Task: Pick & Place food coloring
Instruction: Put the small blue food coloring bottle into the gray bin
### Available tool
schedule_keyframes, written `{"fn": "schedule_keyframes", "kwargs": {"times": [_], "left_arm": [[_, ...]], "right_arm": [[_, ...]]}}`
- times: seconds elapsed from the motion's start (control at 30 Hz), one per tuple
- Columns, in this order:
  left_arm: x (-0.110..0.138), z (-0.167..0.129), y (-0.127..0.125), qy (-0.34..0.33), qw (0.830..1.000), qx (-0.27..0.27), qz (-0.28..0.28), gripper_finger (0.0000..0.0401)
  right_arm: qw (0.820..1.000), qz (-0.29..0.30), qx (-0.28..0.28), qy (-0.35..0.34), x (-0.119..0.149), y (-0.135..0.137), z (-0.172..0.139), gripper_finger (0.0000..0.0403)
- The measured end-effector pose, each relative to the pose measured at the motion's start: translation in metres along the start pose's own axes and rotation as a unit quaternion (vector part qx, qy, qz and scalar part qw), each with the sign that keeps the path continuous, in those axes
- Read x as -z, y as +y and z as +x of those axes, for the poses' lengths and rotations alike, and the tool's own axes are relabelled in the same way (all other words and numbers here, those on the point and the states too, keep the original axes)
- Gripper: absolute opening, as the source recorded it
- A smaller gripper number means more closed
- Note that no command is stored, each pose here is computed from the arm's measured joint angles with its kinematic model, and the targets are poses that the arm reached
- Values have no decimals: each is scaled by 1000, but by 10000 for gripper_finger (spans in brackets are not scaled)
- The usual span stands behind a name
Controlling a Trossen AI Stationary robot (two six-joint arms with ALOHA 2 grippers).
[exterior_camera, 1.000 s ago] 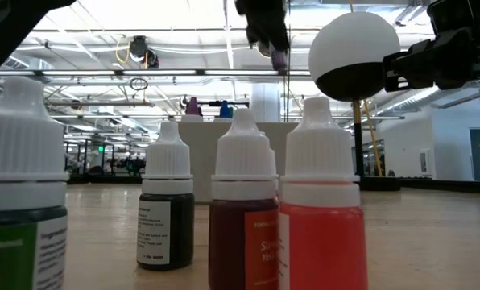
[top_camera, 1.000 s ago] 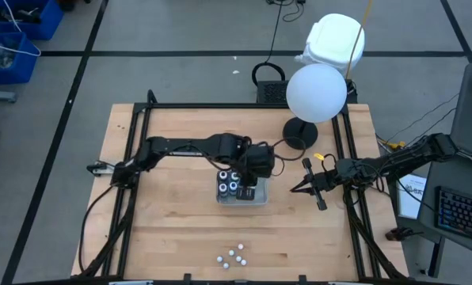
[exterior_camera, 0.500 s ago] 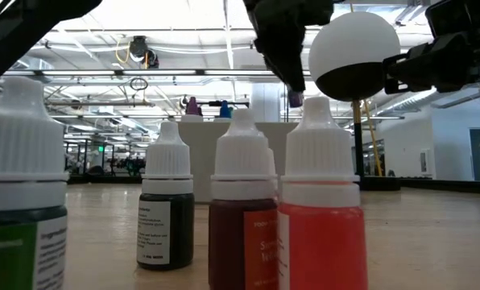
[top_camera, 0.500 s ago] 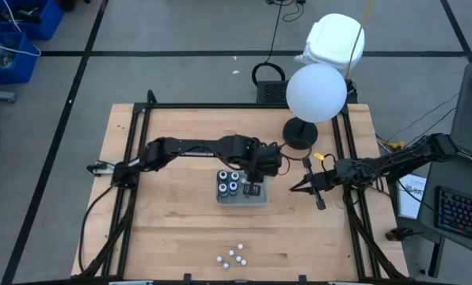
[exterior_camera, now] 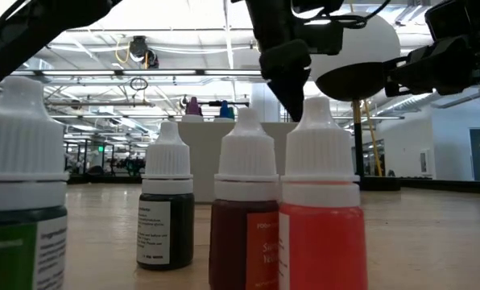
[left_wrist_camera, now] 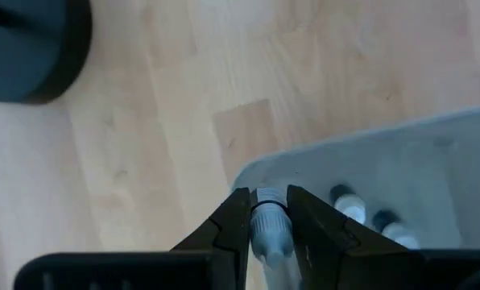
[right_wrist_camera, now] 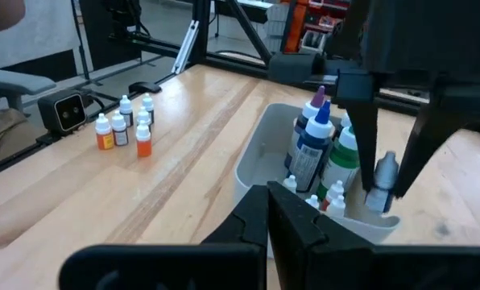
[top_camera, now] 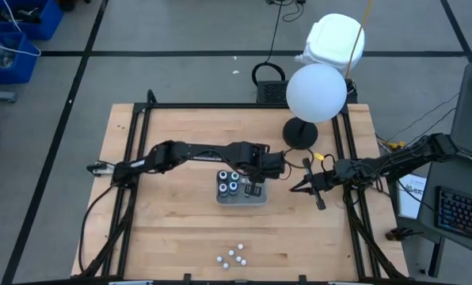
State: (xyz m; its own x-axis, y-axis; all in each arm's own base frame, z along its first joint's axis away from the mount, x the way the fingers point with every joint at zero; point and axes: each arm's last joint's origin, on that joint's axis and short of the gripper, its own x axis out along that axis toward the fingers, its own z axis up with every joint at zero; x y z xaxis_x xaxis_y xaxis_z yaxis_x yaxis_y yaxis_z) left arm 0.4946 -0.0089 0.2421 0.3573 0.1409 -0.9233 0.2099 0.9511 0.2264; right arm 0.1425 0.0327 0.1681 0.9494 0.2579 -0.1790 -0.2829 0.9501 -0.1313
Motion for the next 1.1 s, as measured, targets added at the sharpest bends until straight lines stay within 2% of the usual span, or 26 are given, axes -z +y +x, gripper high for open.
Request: {"fn": "schedule_keyframes", "kwargs": {"times": [0.27, 0.57, 0.9, 1.1], "left_arm": [[-1, -2, -5, 14, 999, -42, 26, 79], [0, -2, -5, 16, 999, -43, 14, 79], [4, 15, -28, 32, 999, -25, 31, 79], [7, 26, -31, 36, 998, -24, 34, 79]], "right_arm": [[1000, -6, -4, 29, 6, 1, 0, 0], [998, -60, -3, 13, 3, 0, 0, 0], [999, -51, -3, 17, 3, 0, 0, 0], [999, -50, -3, 17, 3, 0, 0, 0]]}}
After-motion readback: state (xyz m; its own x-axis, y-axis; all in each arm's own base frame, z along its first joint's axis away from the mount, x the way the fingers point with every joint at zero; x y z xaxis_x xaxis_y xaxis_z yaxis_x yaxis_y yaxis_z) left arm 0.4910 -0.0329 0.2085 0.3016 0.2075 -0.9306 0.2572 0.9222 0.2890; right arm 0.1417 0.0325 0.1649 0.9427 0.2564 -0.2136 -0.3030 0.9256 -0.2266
